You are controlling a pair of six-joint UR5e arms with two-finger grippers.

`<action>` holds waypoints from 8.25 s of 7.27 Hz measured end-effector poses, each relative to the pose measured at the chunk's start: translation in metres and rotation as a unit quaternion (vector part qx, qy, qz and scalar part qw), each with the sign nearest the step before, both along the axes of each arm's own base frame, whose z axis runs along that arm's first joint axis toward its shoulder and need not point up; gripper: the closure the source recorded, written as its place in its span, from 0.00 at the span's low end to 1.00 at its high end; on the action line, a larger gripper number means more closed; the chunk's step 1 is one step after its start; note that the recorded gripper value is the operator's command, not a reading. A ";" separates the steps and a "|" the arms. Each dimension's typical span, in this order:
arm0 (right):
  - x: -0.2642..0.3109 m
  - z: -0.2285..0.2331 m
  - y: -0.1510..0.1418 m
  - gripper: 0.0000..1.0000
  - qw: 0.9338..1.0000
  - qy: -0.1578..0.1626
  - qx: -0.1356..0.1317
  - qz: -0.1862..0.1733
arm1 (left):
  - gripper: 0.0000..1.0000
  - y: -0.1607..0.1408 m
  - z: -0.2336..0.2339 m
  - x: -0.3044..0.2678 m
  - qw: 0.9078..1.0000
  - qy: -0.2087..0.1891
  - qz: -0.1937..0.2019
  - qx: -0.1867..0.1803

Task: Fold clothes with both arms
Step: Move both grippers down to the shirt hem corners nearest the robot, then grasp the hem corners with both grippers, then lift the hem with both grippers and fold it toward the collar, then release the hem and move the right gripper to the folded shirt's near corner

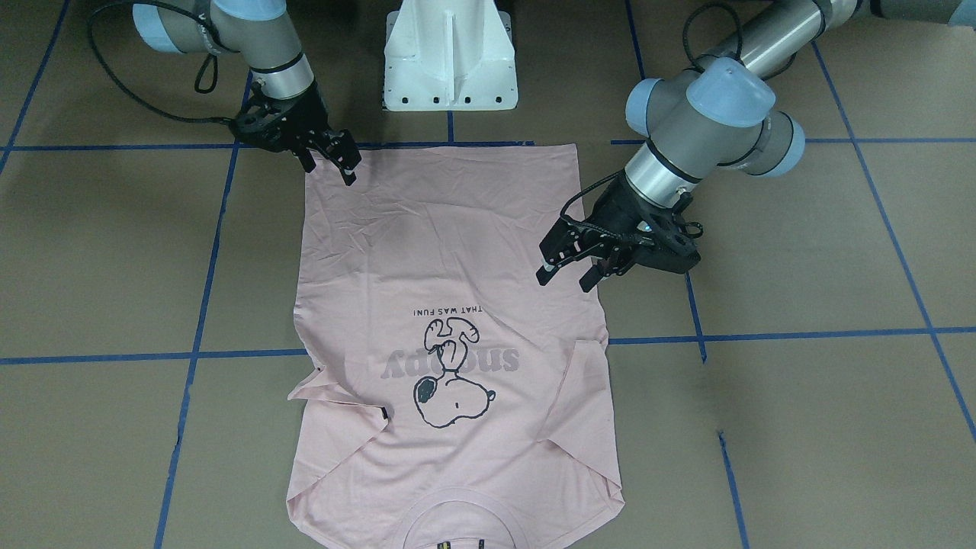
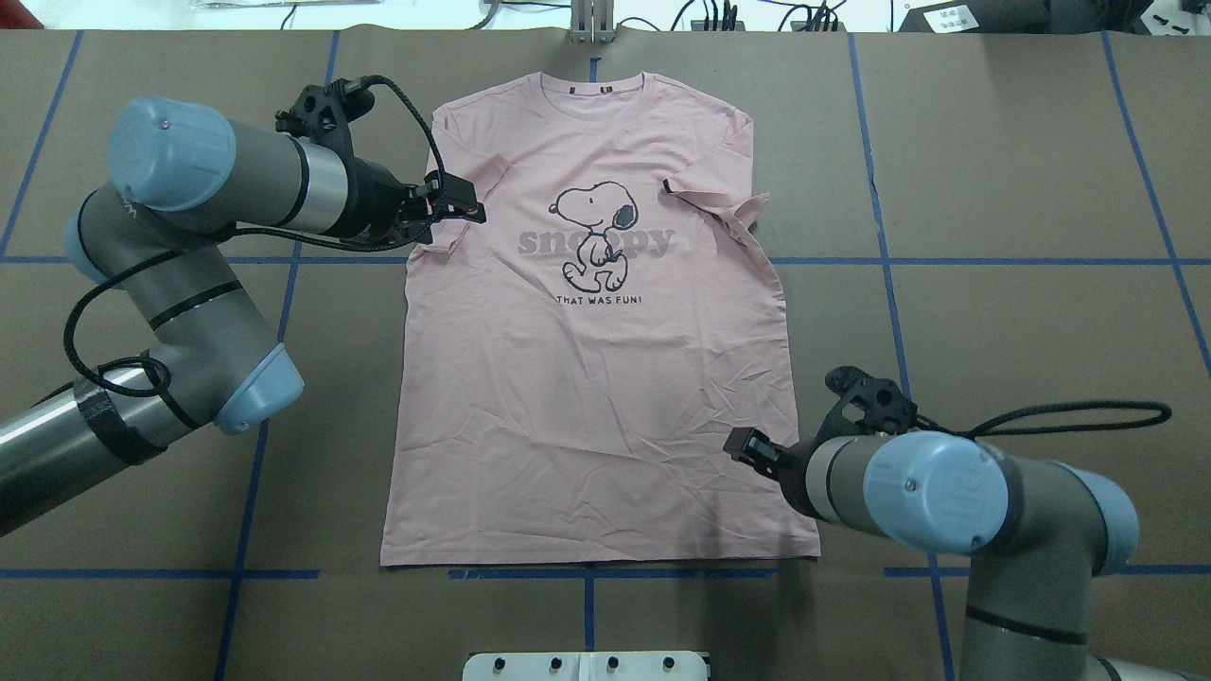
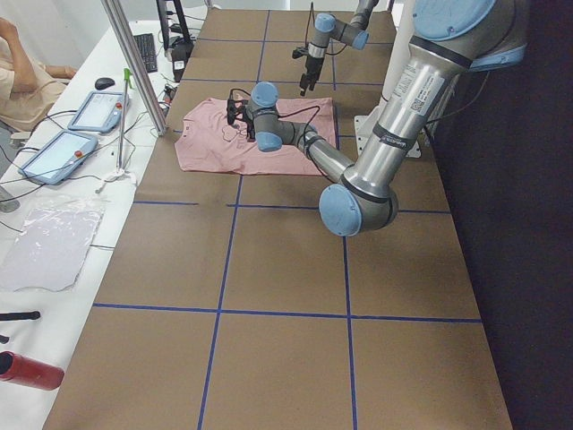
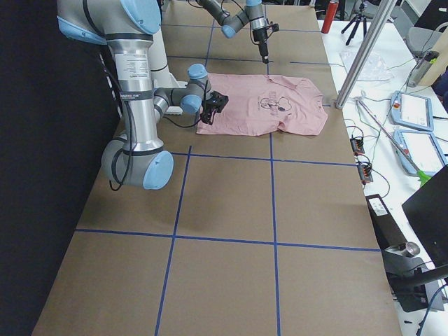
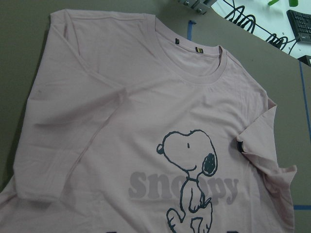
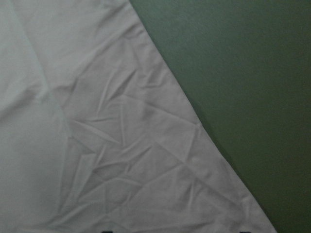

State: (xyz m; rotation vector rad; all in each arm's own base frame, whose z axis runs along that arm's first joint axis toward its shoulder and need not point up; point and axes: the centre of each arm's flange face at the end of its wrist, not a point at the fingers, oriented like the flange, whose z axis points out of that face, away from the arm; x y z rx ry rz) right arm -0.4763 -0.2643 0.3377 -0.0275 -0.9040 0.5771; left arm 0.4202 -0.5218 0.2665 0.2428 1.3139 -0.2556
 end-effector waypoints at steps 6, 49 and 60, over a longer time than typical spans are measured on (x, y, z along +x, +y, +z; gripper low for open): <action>-0.014 0.031 0.057 0.23 0.998 0.041 -0.036 0.012 | 0.15 0.012 0.002 0.014 1.000 -0.001 0.011 -0.003; 0.050 -0.039 -0.371 1.00 0.991 0.091 0.071 0.066 | 1.00 -0.059 0.018 0.031 0.968 -0.122 -0.203 -0.080; 0.032 -0.010 -0.363 0.31 0.992 0.055 0.092 0.059 | 0.57 -0.083 0.033 0.039 0.973 -0.093 -0.207 -0.051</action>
